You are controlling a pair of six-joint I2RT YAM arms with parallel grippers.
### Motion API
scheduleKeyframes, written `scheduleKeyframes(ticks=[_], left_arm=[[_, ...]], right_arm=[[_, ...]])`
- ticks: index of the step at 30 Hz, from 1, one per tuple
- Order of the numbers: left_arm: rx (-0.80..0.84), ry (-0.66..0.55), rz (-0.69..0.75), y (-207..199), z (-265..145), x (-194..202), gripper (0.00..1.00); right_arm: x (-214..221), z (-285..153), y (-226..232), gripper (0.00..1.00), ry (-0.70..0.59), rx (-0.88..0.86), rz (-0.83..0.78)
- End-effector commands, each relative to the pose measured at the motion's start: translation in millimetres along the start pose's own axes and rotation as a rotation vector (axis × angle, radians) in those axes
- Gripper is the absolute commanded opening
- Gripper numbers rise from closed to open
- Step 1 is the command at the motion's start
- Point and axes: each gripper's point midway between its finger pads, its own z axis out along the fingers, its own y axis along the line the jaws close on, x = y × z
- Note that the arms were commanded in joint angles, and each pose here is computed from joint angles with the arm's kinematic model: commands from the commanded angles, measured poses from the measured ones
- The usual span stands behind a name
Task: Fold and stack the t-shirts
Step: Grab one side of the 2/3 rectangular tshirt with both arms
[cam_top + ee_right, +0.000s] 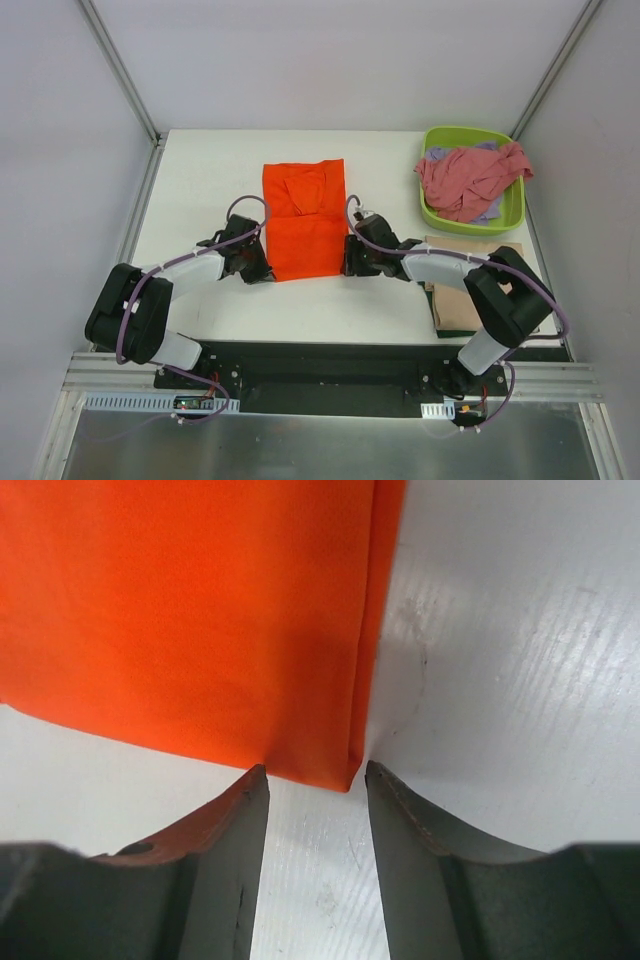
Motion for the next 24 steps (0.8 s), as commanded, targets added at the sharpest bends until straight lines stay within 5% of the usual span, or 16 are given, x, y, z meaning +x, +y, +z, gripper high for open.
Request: scheduleKeyframes(ticks=[1, 4, 11, 24], left_arm=[[-0.067, -0.008, 0.019, 17.1, 0.0, 5.5, 0.0], [-0.065, -0.008, 0.019, 16.1, -0.1, 4.9, 0.0], [-0.035, -0.01, 0.031, 12.9, -7.1, 7.8, 0.0], [0.228, -0.138, 0.076, -4.2, -102.7, 36.2, 0.0]], right_arm=[[1.7, 6.5, -16.9, 0.46, 0.003, 0.112, 0.054], [5.8, 7.7, -20.9, 0.38, 0.021, 0.136, 0.068], [21.2, -4.5, 2.1, 0.01, 0.081, 0.032, 0.068], [82.8, -123.1, 96.3, 0.01, 0.384, -0.462, -0.036]])
